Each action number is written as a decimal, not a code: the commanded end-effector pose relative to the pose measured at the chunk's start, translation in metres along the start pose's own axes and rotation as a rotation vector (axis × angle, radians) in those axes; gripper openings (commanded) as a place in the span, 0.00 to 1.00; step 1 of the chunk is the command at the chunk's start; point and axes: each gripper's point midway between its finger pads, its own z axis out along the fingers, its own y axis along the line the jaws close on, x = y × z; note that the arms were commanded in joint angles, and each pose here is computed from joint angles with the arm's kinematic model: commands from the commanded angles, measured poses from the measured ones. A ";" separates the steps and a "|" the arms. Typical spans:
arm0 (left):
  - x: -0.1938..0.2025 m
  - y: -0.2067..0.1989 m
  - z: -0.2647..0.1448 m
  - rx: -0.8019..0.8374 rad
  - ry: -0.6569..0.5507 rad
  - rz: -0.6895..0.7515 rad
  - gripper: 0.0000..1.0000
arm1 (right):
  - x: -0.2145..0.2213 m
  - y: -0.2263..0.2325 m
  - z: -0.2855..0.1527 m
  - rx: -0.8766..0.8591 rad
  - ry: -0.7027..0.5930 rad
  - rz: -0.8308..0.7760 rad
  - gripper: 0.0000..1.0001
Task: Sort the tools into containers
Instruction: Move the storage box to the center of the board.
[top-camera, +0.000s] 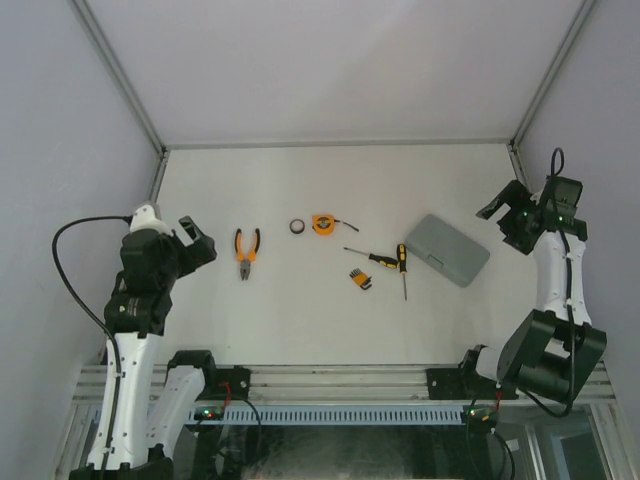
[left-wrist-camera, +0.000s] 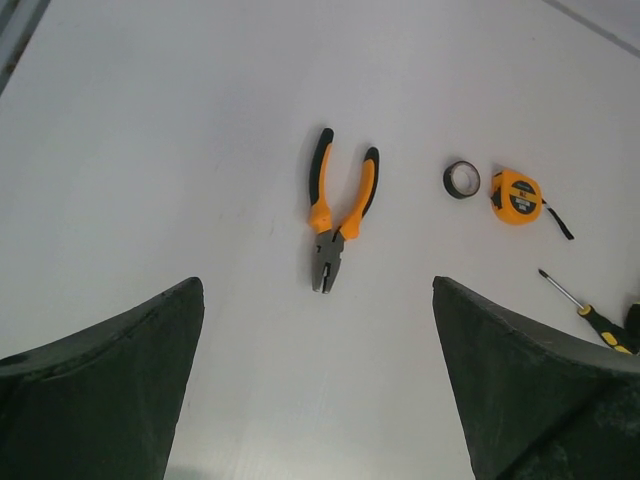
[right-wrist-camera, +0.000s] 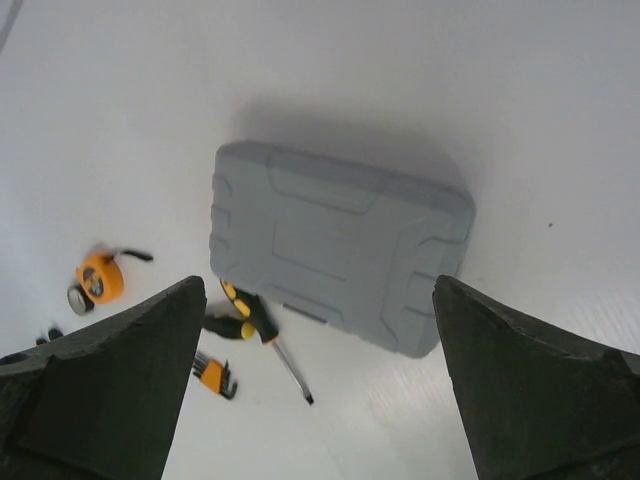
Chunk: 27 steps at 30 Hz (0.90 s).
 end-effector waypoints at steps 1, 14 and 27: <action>-0.015 -0.021 0.001 0.100 -0.036 -0.025 1.00 | -0.044 0.003 0.012 -0.015 -0.145 0.092 0.96; 0.005 -0.022 0.003 0.122 0.010 -0.013 1.00 | -0.046 -0.021 0.062 0.036 -0.042 0.044 0.96; 0.023 -0.041 0.010 0.212 0.069 0.000 0.95 | 0.014 -0.022 0.091 0.035 0.150 -0.023 0.94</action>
